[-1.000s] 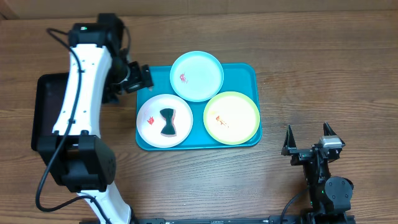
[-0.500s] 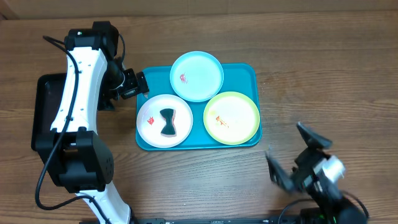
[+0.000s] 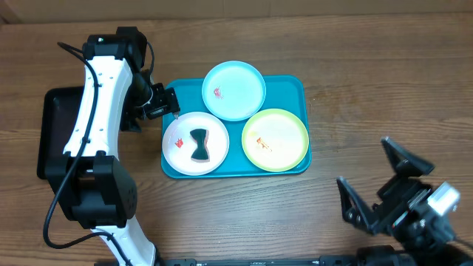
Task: Clean dirty plates on tray and stack at the side
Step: 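Reach the right gripper to the white plate's rim and grip it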
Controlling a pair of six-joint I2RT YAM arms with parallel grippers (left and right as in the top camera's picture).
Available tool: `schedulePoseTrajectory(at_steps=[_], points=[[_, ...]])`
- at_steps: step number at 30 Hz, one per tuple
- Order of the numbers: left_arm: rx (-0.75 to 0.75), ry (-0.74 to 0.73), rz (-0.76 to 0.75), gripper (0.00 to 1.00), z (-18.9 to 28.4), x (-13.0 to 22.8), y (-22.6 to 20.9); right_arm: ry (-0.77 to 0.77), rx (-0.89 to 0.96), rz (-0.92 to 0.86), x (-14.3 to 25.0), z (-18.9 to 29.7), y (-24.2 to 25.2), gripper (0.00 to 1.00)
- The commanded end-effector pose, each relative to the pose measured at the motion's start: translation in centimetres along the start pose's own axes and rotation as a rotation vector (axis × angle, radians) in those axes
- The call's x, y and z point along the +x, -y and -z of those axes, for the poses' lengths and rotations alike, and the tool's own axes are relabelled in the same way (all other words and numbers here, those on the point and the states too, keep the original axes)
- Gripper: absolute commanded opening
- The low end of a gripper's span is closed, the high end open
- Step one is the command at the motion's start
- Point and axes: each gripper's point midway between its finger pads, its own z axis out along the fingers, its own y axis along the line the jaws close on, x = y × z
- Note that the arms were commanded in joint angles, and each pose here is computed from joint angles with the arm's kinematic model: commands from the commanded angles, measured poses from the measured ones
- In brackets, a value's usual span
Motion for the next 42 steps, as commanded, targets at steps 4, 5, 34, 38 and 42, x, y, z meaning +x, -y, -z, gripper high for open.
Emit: schedulePoseTrajectory(at_steps=[4, 5, 34, 38, 42], points=[[-0.005, -0.011, -0.025, 0.92, -0.3, 0.2, 0.1, -0.365, -0.045, -0.093, 0.0, -4.4, 0.9, 1.00], [-0.005, -0.011, -0.025, 0.92, -0.3, 0.2, 0.1, -0.408, -0.117, -0.159, 0.2, -5.0, -0.1, 1.00], [-0.008, -0.021, -0.024, 0.91, -0.3, 0.4, 0.1, -1.308, 0.239, -0.700, 21.5, -11.7, -0.7, 1.00], [-0.009, -0.021, -0.024, 0.91, -0.3, 0.5, 0.0, -1.309, 0.159, -0.690, 24.0, -14.3, -2.6, 1.00], [-0.008, -0.021, -0.024, 0.91, -0.3, 0.4, 0.1, -1.282, 0.278, -0.649, 27.0, -16.1, -2.5, 0.81]])
